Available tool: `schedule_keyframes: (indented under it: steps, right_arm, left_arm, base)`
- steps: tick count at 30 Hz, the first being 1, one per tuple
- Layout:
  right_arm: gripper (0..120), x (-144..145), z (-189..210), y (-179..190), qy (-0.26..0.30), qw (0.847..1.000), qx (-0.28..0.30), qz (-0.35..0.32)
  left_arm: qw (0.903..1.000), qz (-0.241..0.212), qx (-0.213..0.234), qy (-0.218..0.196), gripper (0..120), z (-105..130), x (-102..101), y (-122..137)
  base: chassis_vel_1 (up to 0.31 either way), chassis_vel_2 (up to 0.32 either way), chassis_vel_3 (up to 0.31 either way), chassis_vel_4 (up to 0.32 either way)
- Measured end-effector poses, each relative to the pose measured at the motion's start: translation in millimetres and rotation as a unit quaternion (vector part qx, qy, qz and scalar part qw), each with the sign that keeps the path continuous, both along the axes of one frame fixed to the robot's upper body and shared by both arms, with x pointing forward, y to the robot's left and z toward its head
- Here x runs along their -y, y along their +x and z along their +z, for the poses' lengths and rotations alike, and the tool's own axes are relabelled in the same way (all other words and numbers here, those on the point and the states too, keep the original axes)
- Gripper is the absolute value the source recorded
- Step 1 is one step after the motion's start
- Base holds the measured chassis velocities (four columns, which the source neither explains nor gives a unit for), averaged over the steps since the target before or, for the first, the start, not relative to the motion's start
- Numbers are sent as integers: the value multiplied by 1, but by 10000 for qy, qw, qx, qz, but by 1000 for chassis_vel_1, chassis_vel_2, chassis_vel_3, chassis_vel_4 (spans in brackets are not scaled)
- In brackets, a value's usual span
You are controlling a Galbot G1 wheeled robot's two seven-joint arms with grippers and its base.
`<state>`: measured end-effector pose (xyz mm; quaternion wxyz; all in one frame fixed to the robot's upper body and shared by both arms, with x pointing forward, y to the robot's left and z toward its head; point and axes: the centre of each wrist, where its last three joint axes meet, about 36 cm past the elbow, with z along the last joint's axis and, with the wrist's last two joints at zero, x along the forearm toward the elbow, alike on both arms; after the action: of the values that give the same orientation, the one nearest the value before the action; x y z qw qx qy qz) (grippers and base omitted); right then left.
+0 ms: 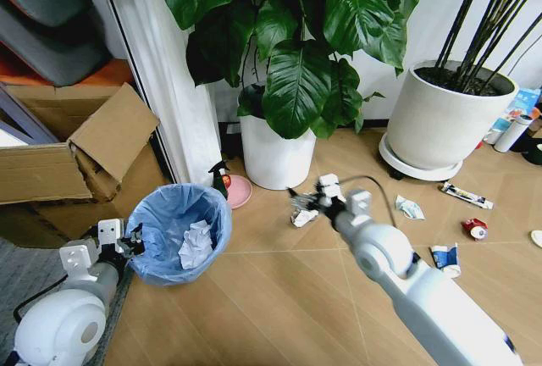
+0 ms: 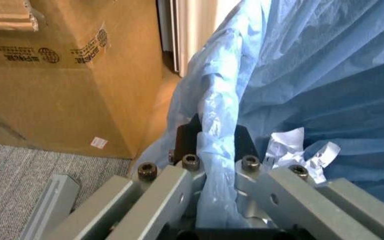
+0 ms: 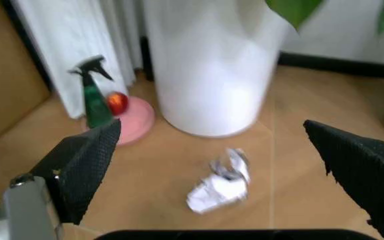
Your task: Pick up the trash bin and place the garbage on the floor into it.
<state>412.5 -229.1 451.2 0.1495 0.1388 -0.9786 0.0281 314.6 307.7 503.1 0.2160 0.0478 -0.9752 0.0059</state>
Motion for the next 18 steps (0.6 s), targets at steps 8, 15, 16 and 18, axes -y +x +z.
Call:
schedule_keyframes:
  steps: [8, 15, 16, 18]
  right_arm:
    - [100, 6, -21, -17, 178, 9993, -117, -296]
    - [100, -6, -38, -20, 310, 9987, -255, -316]
    - [100, -6, -38, -20, 310, 9987, -255, -316]
    - [100, -9, -42, -19, 318, 9986, -280, -310]
  left_arm:
    - [9999, -32, -18, 99, 0, -5, 1, -5]
    - [9999, -42, -22, 128, 0, -6, 1, -6]
    - [9999, -42, -22, 128, 0, -6, 1, -6]
    - [9999, -41, -21, 136, 0, -6, 1, -6]
  base:
    - [0, 0, 0, 0]
    - [-36, 27, 36, -29]
    - [-96, 75, 123, -90]
    - [-110, 128, 130, -105]
